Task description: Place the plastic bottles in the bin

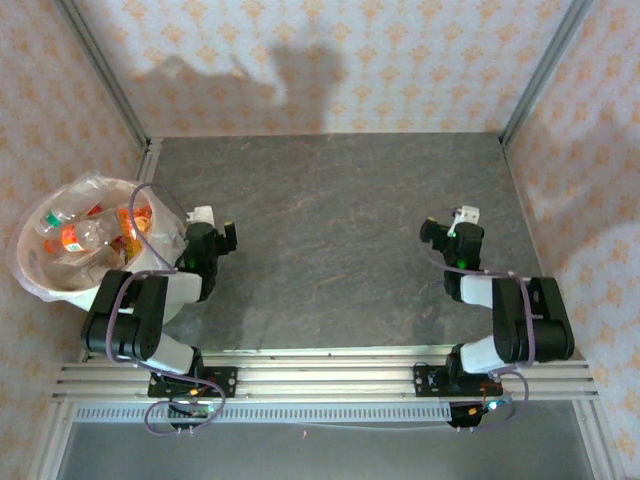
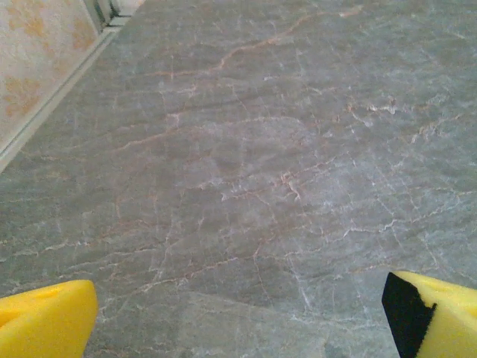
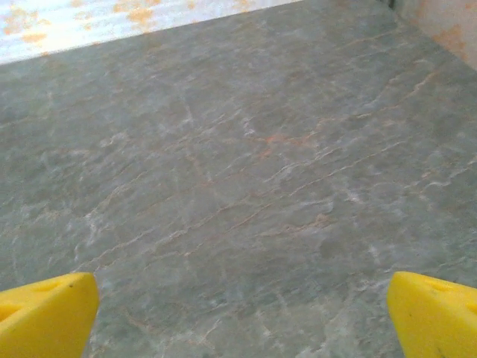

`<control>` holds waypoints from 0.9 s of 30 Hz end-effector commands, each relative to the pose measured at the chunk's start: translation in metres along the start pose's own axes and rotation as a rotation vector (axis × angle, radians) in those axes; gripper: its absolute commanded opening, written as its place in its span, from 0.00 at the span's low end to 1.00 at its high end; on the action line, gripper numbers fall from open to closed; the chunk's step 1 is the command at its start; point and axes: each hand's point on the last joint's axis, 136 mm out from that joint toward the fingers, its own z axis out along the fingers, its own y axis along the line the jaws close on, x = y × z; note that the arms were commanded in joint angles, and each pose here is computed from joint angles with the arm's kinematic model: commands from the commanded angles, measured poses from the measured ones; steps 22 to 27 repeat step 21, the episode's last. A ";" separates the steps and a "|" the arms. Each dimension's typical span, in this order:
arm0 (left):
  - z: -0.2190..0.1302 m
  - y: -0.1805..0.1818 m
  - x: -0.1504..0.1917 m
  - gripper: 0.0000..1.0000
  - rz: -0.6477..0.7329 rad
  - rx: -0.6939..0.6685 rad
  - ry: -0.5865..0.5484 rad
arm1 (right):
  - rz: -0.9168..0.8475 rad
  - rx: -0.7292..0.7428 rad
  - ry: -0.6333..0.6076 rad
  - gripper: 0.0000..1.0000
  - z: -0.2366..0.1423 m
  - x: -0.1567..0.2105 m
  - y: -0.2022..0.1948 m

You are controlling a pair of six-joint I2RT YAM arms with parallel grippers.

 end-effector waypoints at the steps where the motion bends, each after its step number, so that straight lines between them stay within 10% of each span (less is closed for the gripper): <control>1: 0.000 0.010 -0.018 1.00 -0.045 -0.067 -0.065 | -0.015 0.047 -0.030 0.99 0.007 -0.011 -0.003; 27: 0.000 0.010 -0.018 1.00 -0.044 -0.067 -0.070 | 0.021 0.122 -0.025 0.99 0.010 -0.014 -0.015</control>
